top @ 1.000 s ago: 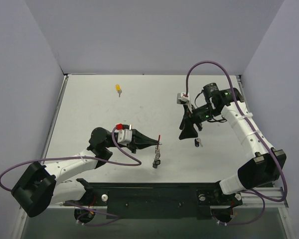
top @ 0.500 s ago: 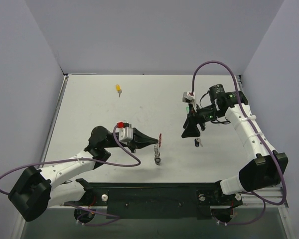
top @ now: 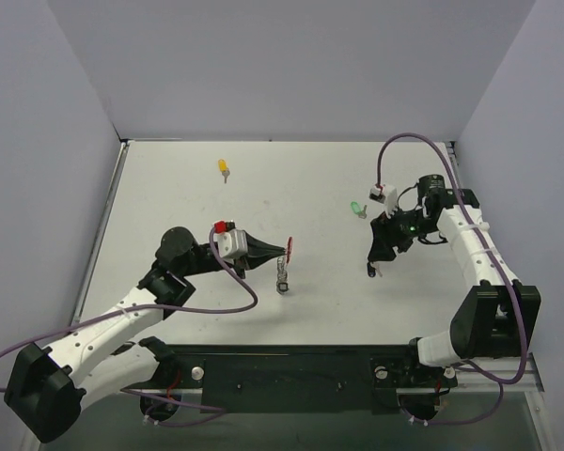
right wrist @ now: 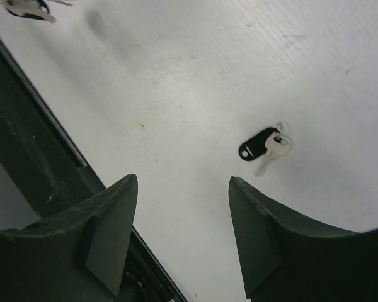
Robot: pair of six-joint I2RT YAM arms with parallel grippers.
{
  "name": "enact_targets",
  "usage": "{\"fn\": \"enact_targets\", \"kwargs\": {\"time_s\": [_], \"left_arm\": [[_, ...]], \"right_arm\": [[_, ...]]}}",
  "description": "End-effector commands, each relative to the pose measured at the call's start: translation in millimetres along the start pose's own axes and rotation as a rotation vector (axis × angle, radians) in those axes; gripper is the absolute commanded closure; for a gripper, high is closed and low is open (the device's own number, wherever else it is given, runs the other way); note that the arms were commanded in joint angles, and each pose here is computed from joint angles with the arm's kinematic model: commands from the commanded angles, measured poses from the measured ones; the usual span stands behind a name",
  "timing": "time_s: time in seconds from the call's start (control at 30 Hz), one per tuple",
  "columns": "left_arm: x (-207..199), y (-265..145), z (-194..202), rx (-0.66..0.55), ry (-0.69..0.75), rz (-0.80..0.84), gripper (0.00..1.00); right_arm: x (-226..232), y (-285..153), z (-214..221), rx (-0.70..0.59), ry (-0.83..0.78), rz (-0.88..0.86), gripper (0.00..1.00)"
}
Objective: Put the keys on the keyring
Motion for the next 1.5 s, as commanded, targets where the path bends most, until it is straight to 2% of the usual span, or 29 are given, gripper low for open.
{"fn": "enact_targets", "kwargs": {"time_s": [0.0,0.17,0.37,0.63,1.47], "left_arm": [[6.9,-8.0,-14.4,-0.005,0.097,-0.073,1.0],[8.7,-12.6,-9.5,0.024,0.096,-0.099,1.0],[6.9,-16.5,-13.0,0.008,0.105,-0.124,1.0],[6.5,-15.6,-10.2,0.017,0.102,-0.125,1.0],[6.9,-15.5,-5.3,0.033,0.106,-0.119,1.0]], "right_arm": [[-21.8,-3.8,14.2,0.094,0.137,0.242,0.45],[-37.8,4.1,18.6,0.108,0.219,0.31,0.58],[-51.0,23.0,23.2,0.238,0.203,0.349,0.65],[-65.1,43.8,35.3,0.394,0.196,0.387,0.67],[-72.6,75.9,36.5,0.509,0.21,0.327,0.76]]}}
Point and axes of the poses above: each gripper's point midway between its finger pads, its own y axis out along the fingers, its own x axis along the line the jaws close on, z = x × y, the point moved 5 cm from there along -y, back along the fingers, and after that the axes turned 8 degrees about -y, right-handed, at the moved point
